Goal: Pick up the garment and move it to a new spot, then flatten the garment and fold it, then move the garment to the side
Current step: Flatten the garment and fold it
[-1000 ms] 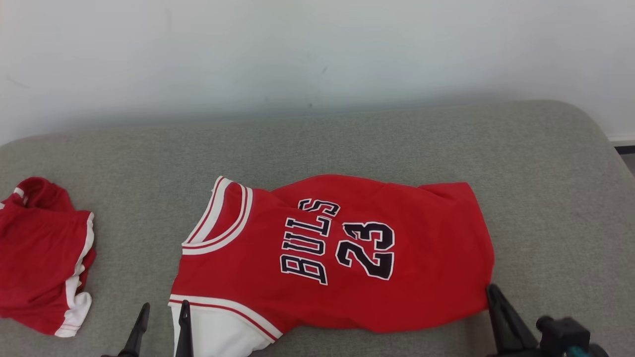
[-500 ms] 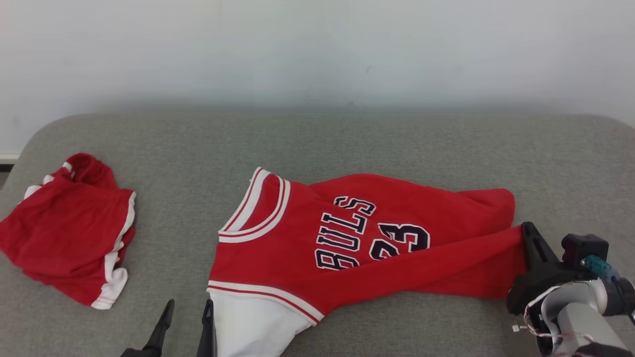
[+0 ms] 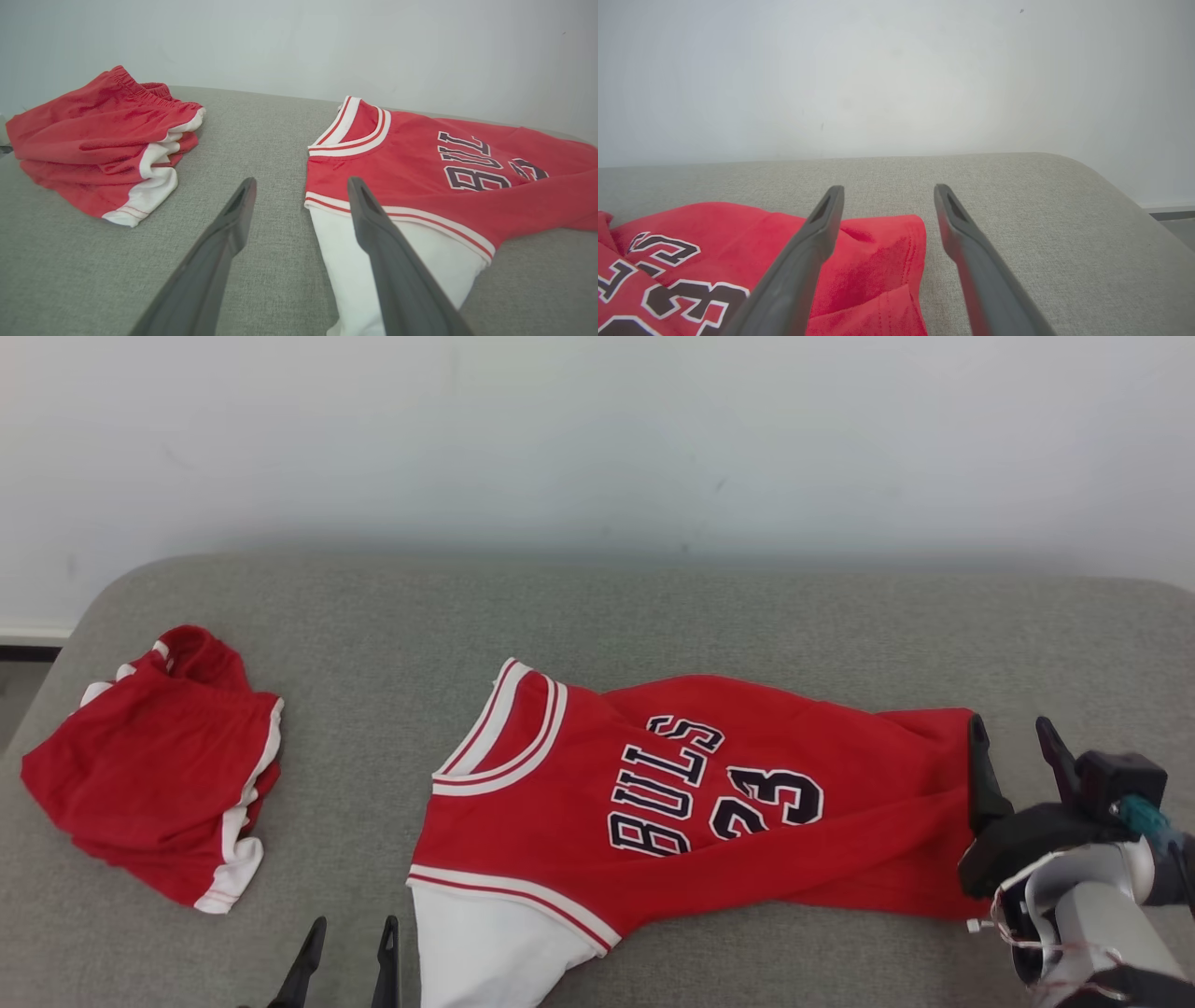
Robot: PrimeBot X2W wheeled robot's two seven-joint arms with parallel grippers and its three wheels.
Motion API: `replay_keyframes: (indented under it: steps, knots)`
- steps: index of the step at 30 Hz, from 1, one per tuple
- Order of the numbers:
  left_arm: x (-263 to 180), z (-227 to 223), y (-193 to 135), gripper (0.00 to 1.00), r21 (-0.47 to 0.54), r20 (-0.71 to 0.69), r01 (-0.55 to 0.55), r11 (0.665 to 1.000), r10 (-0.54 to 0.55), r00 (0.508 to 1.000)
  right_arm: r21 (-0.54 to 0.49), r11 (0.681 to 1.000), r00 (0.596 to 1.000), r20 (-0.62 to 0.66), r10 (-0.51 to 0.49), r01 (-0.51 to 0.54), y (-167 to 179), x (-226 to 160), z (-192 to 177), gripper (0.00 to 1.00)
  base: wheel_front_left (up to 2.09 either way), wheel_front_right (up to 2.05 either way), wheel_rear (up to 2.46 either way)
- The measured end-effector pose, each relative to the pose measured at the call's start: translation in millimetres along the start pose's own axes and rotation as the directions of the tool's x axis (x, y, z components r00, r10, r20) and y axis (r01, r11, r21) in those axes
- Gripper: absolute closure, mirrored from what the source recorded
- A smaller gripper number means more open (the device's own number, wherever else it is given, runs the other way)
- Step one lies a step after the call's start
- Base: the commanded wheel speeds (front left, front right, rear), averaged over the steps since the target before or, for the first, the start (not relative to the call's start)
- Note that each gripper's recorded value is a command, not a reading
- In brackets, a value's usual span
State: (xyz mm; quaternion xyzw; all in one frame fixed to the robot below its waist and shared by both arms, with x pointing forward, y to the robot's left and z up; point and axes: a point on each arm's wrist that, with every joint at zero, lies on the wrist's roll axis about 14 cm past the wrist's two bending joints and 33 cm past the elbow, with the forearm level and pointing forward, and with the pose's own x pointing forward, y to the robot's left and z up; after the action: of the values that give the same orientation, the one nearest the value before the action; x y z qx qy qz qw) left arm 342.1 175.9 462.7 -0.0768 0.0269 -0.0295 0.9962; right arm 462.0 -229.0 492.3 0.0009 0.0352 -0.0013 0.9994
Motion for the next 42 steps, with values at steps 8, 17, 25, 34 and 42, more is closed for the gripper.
replay_keyframes:
  steps: [8, 17, 25, 34, 42]
  knots:
    - [3.8, 3.9, -11.9, 0.00, 0.005, 0.012, 0.040, 0.999, -0.040, 0.999, -0.013, 1.000, 0.997, 0.082, 0.005, -0.004, -4.0, -41.9, 6.8, 0.00, 0.00, 0.00, 0.00]
    - [-4.5, -19.4, -31.2, 0.00, -0.025, -0.060, 0.101, 0.995, -0.102, 0.993, 0.004, 1.000, 0.998, -0.057, -0.021, 0.022, -6.6, -91.5, -50.9, 0.00, 0.00, 0.00, 0.00]
    - [-22.6, -64.5, -36.7, 0.00, -0.060, -0.210, 0.121, 0.991, -0.131, 0.969, 0.024, 0.998, 0.984, -0.174, -0.050, 0.055, -11.6, -102.5, -87.3, 0.00, 0.00, 0.00, 0.00]
    - [-20.3, -76.6, -32.8, 0.00, -0.065, -0.254, 0.113, 0.991, -0.126, 0.959, 0.021, 0.999, 0.976, -0.214, -0.030, 0.036, -4.6, -90.3, -95.8, 0.00, 0.00, 0.00, 0.00]
    - [-15.5, -82.9, -31.4, 0.00, -0.086, -0.277, 0.101, 0.991, -0.121, 0.953, 0.019, 0.999, 0.971, -0.236, -0.020, 0.026, -1.1, -82.2, -99.8, 0.00, 0.00, 0.00, 0.00]
